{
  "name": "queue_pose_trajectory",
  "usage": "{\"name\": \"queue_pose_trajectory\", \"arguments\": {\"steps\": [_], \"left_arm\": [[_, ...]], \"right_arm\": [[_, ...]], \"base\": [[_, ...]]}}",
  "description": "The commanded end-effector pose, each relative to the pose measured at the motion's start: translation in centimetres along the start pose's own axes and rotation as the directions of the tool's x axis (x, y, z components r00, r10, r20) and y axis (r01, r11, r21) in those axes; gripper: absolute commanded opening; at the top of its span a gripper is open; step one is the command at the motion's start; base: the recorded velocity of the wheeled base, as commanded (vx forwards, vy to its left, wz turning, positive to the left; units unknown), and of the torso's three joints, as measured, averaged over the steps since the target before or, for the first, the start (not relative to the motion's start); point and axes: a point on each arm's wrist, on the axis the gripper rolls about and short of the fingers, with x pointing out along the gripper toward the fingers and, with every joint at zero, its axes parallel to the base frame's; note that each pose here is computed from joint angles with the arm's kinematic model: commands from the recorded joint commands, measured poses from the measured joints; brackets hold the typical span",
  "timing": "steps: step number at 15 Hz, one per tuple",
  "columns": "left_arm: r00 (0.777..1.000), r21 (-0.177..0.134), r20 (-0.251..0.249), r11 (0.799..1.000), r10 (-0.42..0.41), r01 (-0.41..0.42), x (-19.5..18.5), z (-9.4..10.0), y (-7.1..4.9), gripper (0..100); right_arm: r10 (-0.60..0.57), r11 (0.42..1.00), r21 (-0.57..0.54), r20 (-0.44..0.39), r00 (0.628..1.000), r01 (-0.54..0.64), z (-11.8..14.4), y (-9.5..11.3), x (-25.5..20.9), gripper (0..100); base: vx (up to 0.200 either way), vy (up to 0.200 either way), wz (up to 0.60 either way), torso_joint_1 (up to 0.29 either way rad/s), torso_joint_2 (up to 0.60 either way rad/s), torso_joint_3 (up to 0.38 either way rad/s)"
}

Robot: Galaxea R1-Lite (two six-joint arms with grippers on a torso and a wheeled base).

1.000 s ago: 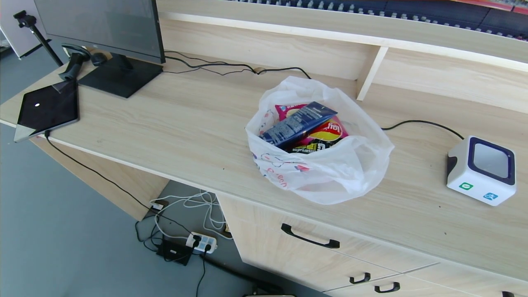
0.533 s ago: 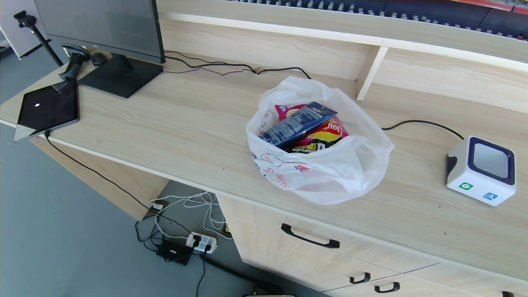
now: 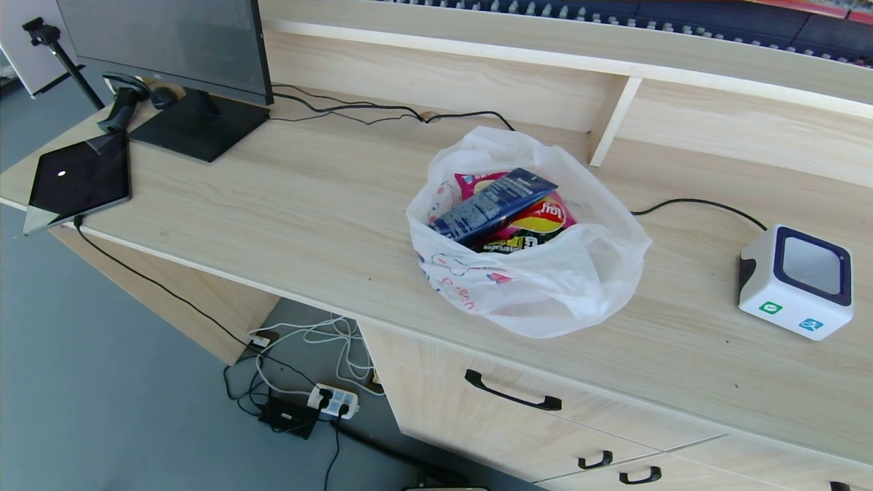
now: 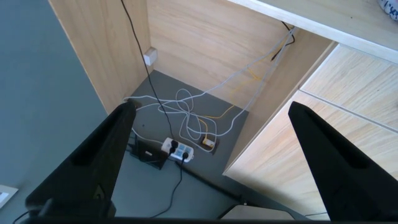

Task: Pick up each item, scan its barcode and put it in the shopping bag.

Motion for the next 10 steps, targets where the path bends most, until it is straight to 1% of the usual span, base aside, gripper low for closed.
{"name": "queue_pose_trajectory", "arguments": {"steps": [1, 10], "left_arm": [[1.000, 0.000, 0.000, 1.000, 0.002, -0.002, 0.00, 0.00, 0.00, 100], [1.000, 0.000, 0.000, 1.000, 0.002, -0.002, 0.00, 0.00, 0.00, 100]], "right_arm": [[0.001, 1.000, 0.004, 0.000, 1.000, -0.001, 0.00, 0.00, 0.00, 100], [-0.001, 1.000, 0.006, 0.000, 1.000, 0.001, 0.00, 0.00, 0.00, 100]], "base": [[0.000, 0.000, 0.00, 0.000, 0.00, 0.000], [0.000, 0.000, 0.00, 0.000, 0.00, 0.000]]}}
